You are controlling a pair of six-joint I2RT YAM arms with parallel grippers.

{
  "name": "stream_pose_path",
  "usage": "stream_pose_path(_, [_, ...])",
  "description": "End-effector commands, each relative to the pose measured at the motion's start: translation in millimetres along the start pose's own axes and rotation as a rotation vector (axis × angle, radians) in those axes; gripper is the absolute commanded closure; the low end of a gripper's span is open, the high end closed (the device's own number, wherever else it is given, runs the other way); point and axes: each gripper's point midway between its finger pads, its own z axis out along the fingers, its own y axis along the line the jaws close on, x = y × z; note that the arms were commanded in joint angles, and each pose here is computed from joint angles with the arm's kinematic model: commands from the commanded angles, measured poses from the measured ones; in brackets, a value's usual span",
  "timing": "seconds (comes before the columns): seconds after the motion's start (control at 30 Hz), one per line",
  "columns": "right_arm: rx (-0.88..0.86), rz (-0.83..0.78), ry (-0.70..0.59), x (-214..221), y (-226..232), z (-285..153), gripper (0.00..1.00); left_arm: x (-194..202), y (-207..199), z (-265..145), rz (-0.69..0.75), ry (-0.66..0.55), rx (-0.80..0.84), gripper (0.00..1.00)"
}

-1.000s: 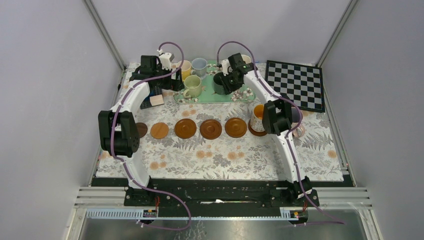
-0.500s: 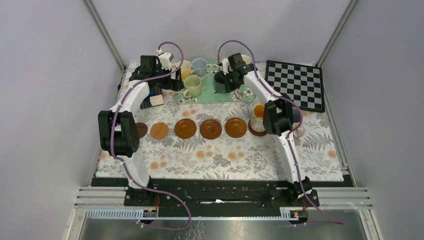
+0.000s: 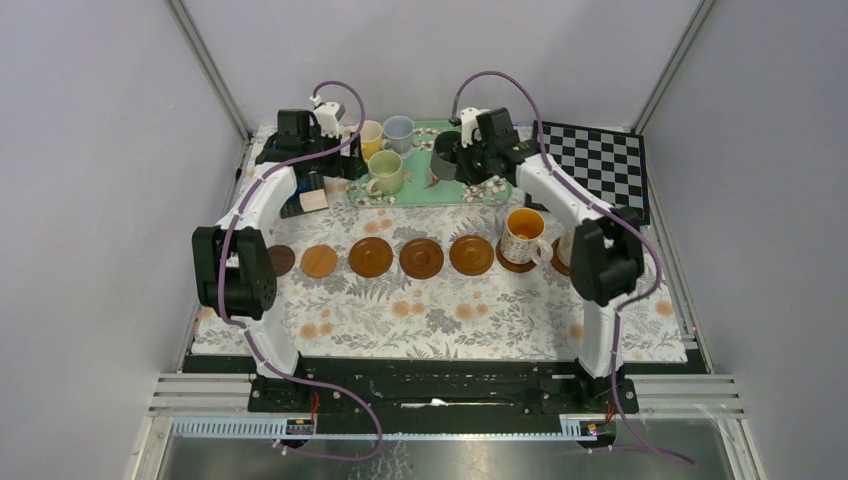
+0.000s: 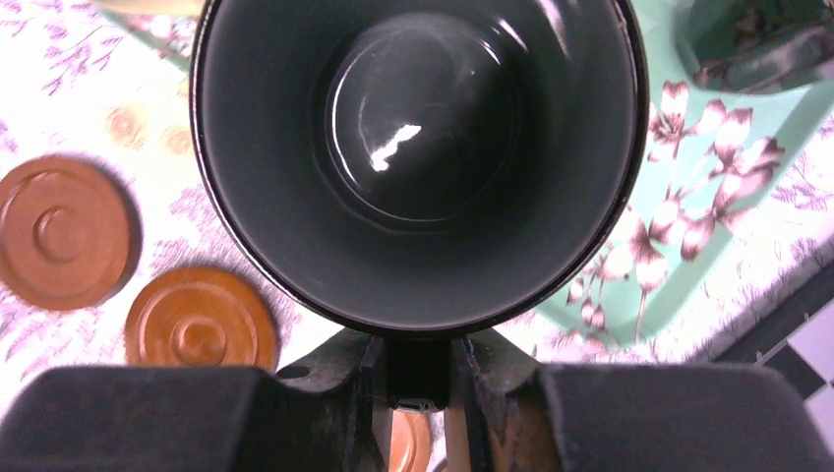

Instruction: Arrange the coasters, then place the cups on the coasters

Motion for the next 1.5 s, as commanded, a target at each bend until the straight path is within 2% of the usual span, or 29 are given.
stream_pose_path(0.0, [-0.027, -0.080, -0.188, -36, 39, -57, 1.00, -36, -5, -25, 0.045, -0.117, -0.017, 0.01])
stream_pose_path(0.17, [0.060, -0.076, -0.159, 11, 52, -76, 1.00, -35, -8, -31, 0.046, -0.113, -0.010, 0.01])
stream_pose_path(0.37, [0.086, -0.064, -0.117, 60, 67, -86, 1.00, -29, -13, -34, 0.029, -0.095, 0.004, 0.01])
stream_pose_path(0.57, [0.115, -0.057, -0.073, 96, 63, -91, 1.00, -28, -17, -35, 0.013, -0.089, 0.019, 0.01])
stream_pose_path(0.93, [0.104, -0.053, 0.014, 136, 63, -89, 1.00, -24, -19, -36, 0.011, -0.084, 0.019, 0.01])
stream_pose_path(1.3, [0.112, 0.011, 0.060, 151, 65, -82, 1.00, -20, -18, -32, 0.002, -0.077, 0.019, 0.01])
stream_pose_path(1.47, [0.095, 0.013, 0.083, 162, 70, -80, 0.93, -19, -17, -31, 0.003, -0.074, 0.015, 0.01])
